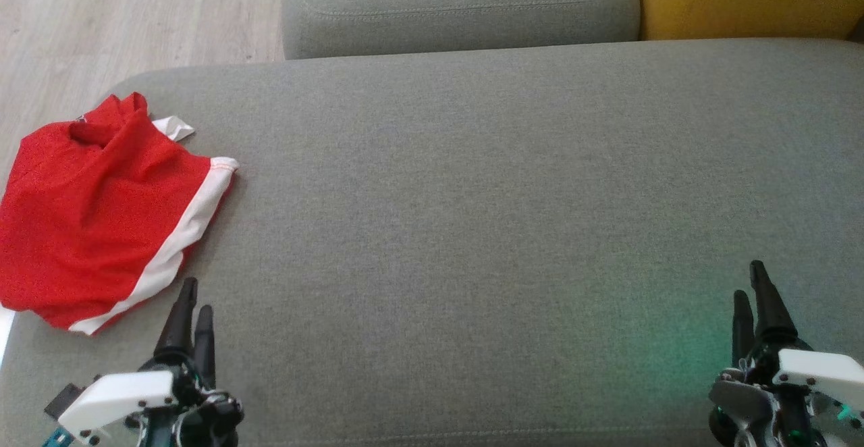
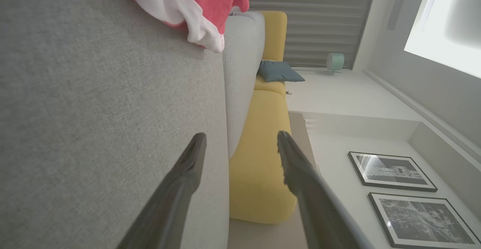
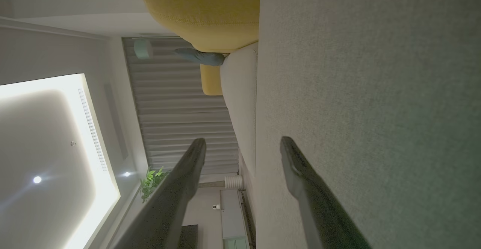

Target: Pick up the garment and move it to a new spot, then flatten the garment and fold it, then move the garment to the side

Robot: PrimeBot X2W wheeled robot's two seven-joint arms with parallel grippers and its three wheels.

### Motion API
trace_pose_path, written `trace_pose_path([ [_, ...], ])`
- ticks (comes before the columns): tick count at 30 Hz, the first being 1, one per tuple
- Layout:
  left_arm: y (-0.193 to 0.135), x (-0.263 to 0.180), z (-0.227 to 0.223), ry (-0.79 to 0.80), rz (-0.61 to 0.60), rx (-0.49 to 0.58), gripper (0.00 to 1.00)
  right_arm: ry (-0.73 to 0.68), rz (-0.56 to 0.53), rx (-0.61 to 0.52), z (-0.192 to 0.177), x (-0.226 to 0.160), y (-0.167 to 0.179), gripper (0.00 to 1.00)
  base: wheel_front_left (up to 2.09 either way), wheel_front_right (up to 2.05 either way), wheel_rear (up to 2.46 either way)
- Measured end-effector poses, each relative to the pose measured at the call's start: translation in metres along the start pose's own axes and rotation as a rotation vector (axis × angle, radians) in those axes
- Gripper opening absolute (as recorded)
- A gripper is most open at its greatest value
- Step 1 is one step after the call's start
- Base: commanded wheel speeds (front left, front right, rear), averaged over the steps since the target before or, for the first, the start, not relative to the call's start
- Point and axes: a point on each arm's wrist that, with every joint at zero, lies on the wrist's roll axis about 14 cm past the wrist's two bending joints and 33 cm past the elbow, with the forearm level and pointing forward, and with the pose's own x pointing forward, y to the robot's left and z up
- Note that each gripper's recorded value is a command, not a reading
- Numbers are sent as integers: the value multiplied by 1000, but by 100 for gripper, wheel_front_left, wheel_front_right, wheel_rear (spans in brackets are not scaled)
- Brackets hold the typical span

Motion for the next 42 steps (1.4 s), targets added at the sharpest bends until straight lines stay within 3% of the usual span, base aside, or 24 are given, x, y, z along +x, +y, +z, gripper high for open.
trace_pose_path([
  [7,-3,0,-2,0,-7,72,100,-7,4,-79,1,0,2,100,0,0,0],
  [28,-37,6,-8,-11,-107,455,100,23,100,-516,-9,4,35,100,0,0,0],
  [42,-55,7,-13,-25,-167,689,100,39,159,-719,-22,4,49,100,0,0,0],
])
